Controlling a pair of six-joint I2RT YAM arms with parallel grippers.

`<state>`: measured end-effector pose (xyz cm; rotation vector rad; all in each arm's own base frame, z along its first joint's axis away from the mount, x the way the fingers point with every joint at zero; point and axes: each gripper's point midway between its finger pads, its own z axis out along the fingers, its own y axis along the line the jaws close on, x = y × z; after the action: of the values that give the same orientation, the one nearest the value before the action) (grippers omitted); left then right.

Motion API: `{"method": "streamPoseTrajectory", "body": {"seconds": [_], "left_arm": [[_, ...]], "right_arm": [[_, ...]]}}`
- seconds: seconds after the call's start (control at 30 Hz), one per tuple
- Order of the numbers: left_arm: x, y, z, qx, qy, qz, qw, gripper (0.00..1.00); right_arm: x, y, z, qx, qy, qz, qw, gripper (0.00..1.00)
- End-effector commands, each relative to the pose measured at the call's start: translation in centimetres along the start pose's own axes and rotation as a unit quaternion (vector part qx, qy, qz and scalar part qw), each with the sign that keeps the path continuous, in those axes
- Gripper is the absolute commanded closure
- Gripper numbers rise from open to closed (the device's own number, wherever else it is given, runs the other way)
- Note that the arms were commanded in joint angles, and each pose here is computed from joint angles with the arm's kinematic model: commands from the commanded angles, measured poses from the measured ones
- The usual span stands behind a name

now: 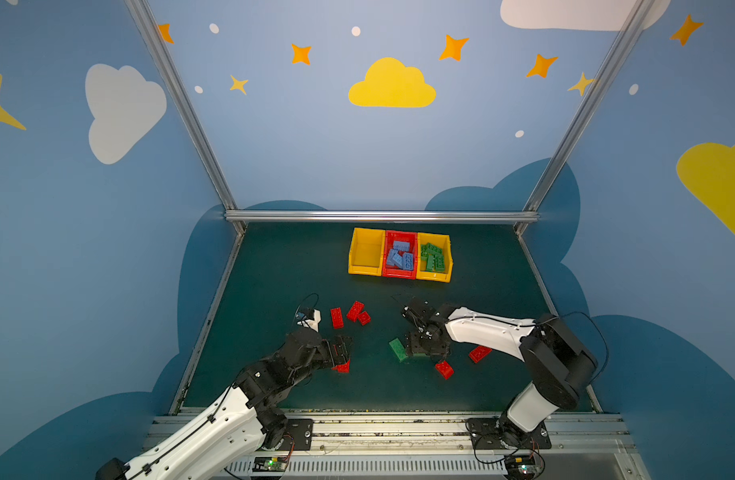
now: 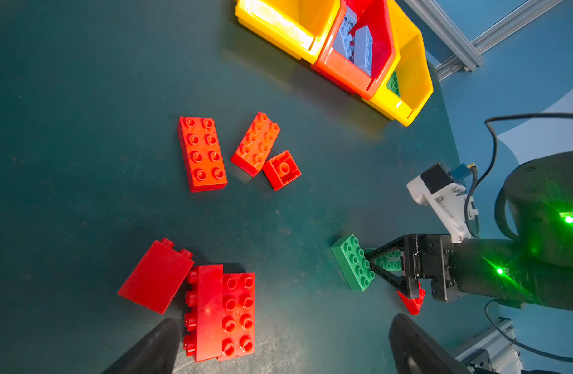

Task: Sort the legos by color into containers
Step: 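Carry the green brick with the right gripper into the yellow bin and release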

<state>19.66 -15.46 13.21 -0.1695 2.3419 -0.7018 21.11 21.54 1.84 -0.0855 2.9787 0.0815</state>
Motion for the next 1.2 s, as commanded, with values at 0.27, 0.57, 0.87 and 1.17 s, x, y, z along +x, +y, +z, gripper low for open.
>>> {"method": "streamPoseTrajectory", "body": {"seconds": [0.27,0.57,0.87,1.17], "left_arm": [[-0.1,0.3,-0.5,-0.015,0.003,0.007,1.0,0.0],[-1.1,-1.1,0.5,-0.006,-0.001,0.013,1.0,0.0],[-3.8,-4.8,3.9,-0.014,0.015,0.041,0.999,0.0],[-6.8,-5.9,7.7,-0.071,0.035,0.053,0.995,0.0]], "right_arm": [[0.7,-1.8,0.1,0.005,0.015,0.02,1.0,0.5],[-4.9,-1.6,-5.1,-0.032,-0.044,0.011,0.998,0.61],[-22.1,-4.0,-9.7,-0.053,-0.159,0.048,0.985,0.59],[-33.3,-6.0,-6.1,-0.051,-0.175,0.071,0.981,0.57]]}}
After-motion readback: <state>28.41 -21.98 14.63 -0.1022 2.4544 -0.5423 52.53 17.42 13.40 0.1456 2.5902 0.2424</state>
